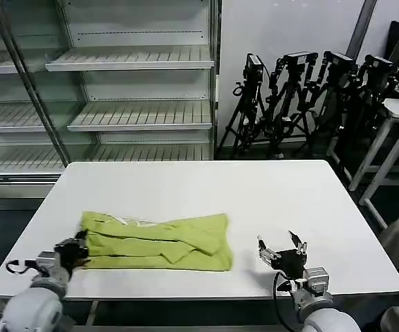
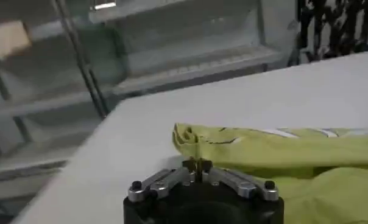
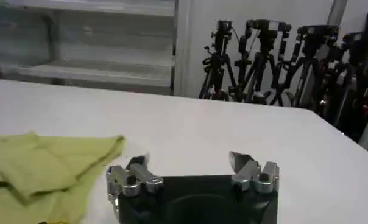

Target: Fold and organize the clothes.

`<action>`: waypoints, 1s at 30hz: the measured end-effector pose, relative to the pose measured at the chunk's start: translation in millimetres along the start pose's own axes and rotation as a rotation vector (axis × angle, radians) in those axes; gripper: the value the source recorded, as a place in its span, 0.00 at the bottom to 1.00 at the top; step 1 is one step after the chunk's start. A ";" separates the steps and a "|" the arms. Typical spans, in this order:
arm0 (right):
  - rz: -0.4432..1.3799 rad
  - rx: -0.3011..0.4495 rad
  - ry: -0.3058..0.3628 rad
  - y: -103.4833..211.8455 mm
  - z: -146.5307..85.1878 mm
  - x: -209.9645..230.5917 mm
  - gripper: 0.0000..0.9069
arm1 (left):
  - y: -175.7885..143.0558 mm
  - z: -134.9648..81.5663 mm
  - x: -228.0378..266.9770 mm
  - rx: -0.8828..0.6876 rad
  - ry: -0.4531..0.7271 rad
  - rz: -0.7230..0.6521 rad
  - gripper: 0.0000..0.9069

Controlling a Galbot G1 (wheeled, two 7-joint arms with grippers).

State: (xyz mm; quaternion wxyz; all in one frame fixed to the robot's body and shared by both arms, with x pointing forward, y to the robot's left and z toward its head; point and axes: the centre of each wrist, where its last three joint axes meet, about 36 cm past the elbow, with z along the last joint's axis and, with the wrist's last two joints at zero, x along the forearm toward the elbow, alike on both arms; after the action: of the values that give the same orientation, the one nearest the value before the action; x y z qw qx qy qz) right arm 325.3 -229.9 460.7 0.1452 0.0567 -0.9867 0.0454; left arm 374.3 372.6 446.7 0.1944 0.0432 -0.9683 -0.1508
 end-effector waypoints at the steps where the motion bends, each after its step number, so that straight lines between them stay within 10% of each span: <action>1: 0.000 0.000 -0.001 0.2 -0.1 -0.1 1.00 | 7.7 -4.2 0.2 -0.033 -0.003 -0.015 0.01; 10: 0.010 0.010 0.000 0.7 2.9 1.1 1.00 | 14.9 -49.2 17.6 -0.181 -0.082 -0.022 0.01; 30: 0.053 0.037 -0.020 -8.3 -2.1 4.5 1.00 | -110.5 -78.6 42.8 -0.033 -0.164 0.328 0.01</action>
State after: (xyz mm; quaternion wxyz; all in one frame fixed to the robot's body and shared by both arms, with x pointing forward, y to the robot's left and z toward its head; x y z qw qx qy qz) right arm 322.7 -238.4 464.6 0.1329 0.0339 -0.9883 0.0671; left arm 368.3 239.9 497.2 0.1376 -0.1307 -0.9723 -0.1361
